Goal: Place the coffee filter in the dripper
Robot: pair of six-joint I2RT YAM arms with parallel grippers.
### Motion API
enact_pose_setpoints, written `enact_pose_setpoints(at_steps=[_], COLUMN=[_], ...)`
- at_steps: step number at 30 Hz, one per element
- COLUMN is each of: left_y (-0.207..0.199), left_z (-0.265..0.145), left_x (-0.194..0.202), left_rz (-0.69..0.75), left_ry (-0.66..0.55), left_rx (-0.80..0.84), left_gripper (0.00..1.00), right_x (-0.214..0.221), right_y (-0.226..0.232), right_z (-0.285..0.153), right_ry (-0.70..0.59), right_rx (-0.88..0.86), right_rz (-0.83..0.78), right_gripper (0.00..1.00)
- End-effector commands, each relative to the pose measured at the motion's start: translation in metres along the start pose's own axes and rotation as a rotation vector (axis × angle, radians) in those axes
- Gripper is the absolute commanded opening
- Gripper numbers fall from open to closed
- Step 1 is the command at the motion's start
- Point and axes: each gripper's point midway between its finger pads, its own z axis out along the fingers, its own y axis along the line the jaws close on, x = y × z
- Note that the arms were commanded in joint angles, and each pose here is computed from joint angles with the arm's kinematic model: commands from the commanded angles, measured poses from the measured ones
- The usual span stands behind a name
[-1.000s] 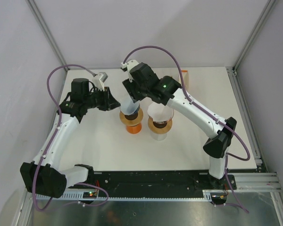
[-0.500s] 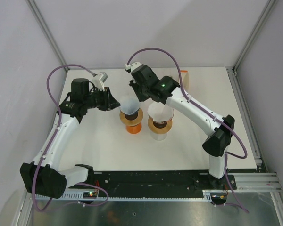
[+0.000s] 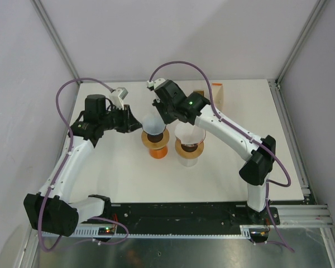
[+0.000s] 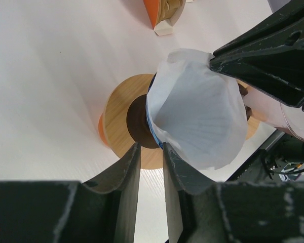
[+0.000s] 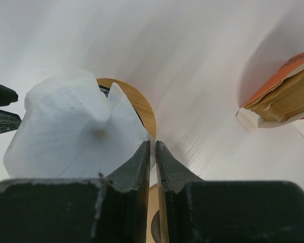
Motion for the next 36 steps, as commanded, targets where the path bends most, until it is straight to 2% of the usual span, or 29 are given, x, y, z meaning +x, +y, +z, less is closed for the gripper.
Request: enact_pose_setpoints(at_steps=[1, 4, 13, 21, 26, 31, 36], left_y=[-0.002, -0.003, -0.009, -0.009, -0.012, -0.03, -0.034], left_z=[-0.001, -0.002, -0.014, -0.02, -0.025, -0.032, -0.02], left_x=[-0.006, -0.007, -0.027, -0.034, -0.041, -0.059, -0.057], left_rz=[0.051, 0.053, 0.095, 0.118, 0.133, 0.167, 0.193], left_ry=[-0.026, -0.03, -0.09, -0.108, -0.127, -0.167, -0.141], left_rx=[0.003, 0.002, -0.014, -0.035, -0.036, -0.001, -0.003], left_gripper=[0.29, 0.28, 0.31, 0.32, 0.34, 0.41, 0.46], right_x=[-0.006, -0.008, -0.024, -0.034, -0.03, -0.026, -0.024], right_y=[0.004, 0.005, 0.005, 0.005, 0.007, 0.011, 0.013], right_z=[0.0, -0.001, -0.013, -0.02, -0.016, -0.009, -0.004], right_ry=[-0.025, -0.029, -0.069, -0.094, -0.077, -0.06, -0.052], right_rx=[-0.013, -0.017, -0.018, -0.022, -0.023, -0.031, -0.034], right_rz=[0.008, 0.006, -0.009, -0.017, -0.021, -0.024, -0.027], right_gripper=[0.13, 0.15, 0.32, 0.41, 0.39, 0.29, 0.22])
